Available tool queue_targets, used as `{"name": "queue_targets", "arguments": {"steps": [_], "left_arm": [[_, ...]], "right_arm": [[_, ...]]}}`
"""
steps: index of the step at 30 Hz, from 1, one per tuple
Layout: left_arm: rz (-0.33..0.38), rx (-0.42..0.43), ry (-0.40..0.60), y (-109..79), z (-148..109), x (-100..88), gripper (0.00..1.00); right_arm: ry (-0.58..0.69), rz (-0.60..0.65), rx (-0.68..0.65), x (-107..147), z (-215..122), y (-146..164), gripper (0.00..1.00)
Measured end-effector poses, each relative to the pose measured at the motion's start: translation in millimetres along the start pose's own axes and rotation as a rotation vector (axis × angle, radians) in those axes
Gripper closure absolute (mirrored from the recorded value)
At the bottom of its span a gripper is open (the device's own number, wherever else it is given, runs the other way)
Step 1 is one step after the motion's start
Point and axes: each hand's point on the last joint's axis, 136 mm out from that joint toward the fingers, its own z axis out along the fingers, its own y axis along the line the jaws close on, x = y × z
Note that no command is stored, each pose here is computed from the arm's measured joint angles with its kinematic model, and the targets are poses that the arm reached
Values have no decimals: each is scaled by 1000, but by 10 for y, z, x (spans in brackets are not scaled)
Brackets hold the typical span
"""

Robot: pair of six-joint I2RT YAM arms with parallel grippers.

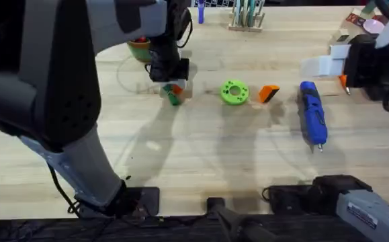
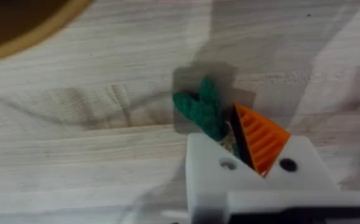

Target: Pick up the gripper from the table and insert it into the empty holder that is missing its gripper. Then pick up a screw, insert it into the mounting hole, and use the screwdriver to tighten it. Finally, clean up the table by picking up the vegetable and placing it into the bucket.

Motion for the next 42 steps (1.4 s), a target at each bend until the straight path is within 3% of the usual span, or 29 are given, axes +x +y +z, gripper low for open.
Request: {"name": "queue_targets", "arguments": {"steps": [7,14,19,25,31,32,35,36,37,42], "left_arm": [[-15,11,-31,-8,-151,-4,995],[-14,71,-206,-14,-956,77,995],[-15,93,-289,35,-1363,230,995],[-17,89,-332,97,-1564,341,995],[-18,83,-337,120,-1599,376,995],[-16,82,-338,121,-1599,375,937],[-18,81,-340,123,-1601,370,486],[-18,81,-341,123,-1601,367,322],[-24,81,-342,124,-1602,365,25],[-27,77,-366,148,-1667,376,15]], "right_arm": [[0,0,0,0,0,0,8],[0,0,0,1,0,0,9],[0,0,0,0,0,0,8],[0,0,0,1,0,0,8],[0,0,0,0,0,0,8],[0,0,0,1,0,0,8],[7,0,0,16,0,0,8],[15,0,0,37,0,0,8],[35,1,0,87,-2,0,7],[81,2,0,199,-9,-1,7]]}}
